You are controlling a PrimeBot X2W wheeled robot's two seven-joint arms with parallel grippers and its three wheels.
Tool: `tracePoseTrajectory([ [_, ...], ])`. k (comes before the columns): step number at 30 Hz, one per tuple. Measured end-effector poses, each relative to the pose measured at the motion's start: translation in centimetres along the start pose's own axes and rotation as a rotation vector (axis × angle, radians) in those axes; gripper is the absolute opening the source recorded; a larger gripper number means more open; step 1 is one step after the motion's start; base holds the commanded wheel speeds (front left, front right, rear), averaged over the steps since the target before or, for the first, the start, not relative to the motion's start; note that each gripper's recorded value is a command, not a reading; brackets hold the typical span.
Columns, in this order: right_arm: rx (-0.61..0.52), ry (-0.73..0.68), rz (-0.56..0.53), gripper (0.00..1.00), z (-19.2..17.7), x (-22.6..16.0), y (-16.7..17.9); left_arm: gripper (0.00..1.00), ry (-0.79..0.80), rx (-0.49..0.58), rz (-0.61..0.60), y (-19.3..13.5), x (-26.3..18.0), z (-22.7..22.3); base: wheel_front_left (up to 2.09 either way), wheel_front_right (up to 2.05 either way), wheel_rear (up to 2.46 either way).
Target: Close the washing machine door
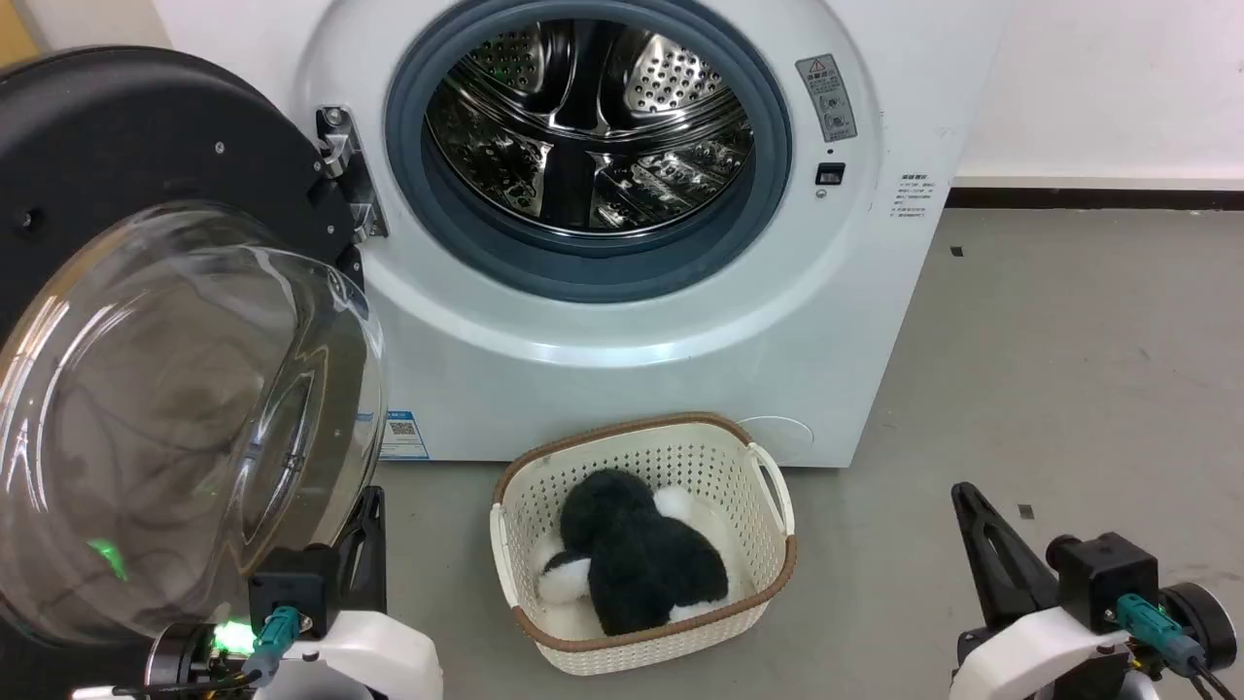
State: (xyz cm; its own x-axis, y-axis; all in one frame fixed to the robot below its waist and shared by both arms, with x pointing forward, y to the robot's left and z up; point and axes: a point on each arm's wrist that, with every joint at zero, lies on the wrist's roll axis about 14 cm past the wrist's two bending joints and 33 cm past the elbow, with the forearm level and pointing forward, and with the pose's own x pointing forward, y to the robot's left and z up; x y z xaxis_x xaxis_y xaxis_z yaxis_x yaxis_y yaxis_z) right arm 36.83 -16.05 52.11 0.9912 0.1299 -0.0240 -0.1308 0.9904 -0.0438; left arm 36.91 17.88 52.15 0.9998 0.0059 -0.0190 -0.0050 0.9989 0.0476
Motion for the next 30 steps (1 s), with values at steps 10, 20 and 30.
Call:
tracePoseTrajectory([
  [10, 0.001, 0.001, 0.0, 1.0, -0.04, -0.02, 0.0, 1.0, 0.001, 0.0, 0.0, -0.02, -0.01, -0.02, 0.0, 0.0, 0.0],
  [20, 0.011, -0.006, -0.002, 1.0, 0.03, -0.02, -0.06, 1.0, -0.006, -0.001, -0.005, -0.22, -0.03, 0.05, 0.0, 0.0, 0.0],
  [30, 0.027, -0.032, 0.001, 1.0, 0.45, 0.06, 0.03, 1.0, -0.028, -0.009, 0.003, -0.13, -0.25, 0.37, 0.0, 0.0, 0.0],
])
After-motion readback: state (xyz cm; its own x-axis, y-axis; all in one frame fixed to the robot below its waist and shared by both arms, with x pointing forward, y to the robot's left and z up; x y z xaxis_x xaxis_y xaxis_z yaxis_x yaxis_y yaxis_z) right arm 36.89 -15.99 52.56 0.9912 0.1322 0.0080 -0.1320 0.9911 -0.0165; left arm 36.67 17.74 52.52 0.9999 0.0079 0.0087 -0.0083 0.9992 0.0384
